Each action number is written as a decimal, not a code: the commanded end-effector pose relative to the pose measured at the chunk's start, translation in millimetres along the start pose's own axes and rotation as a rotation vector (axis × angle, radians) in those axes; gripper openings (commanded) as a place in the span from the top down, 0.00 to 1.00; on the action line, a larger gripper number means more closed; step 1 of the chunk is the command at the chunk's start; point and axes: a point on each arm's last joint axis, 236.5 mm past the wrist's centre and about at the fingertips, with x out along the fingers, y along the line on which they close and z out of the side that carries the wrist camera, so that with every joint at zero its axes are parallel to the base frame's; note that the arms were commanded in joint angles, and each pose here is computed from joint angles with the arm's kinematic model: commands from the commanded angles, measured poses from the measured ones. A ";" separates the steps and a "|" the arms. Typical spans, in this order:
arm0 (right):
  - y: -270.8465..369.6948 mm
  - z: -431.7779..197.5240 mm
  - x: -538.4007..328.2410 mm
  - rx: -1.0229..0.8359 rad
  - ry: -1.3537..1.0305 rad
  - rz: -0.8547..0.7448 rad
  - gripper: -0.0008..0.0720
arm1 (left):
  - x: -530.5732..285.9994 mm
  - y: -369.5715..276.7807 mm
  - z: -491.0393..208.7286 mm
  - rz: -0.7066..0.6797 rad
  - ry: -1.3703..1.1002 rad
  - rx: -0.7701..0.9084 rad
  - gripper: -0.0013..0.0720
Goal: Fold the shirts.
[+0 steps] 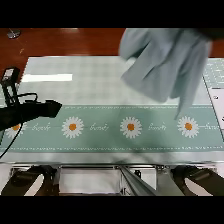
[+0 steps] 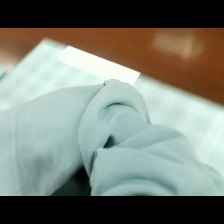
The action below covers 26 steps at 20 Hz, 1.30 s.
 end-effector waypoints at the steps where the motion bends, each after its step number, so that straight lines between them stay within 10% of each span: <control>1: 36.8 -84.1 106.0 0.042 0.254 0.135 0.96 | 3.7 2.1 3.3 0.004 -0.018 -0.015 0.02; 8: 103.9 -213.3 282.5 0.282 0.489 0.286 0.95 | 20.2 8.3 -29.0 0.010 0.077 -0.032 0.02; 9: 104.2 -216.4 291.8 0.331 0.495 0.297 0.64 | 22.4 9.0 -37.3 0.011 0.116 -0.036 0.02; 10: 96.1 -213.5 293.9 0.352 0.500 0.299 0.10 | 24.1 9.5 -44.2 0.011 0.149 -0.039 0.02; 14: -17.1 -168.4 219.0 0.332 0.548 0.219 0.13 | 23.4 20.8 -62.6 0.037 0.237 -0.087 0.02; 19: -216.8 -216.1 52.9 0.562 0.459 -0.289 0.14 | 36.9 56.5 -71.4 0.007 0.289 -0.395 0.02; 22: -215.9 -286.1 41.4 0.877 0.284 -0.279 0.14 | 67.5 -12.2 -77.4 -0.411 0.356 -0.569 0.02; 26: -147.6 -355.4 62.7 0.999 0.350 -0.098 0.14 | 95.0 -48.4 -132.2 -0.490 0.609 -0.537 0.02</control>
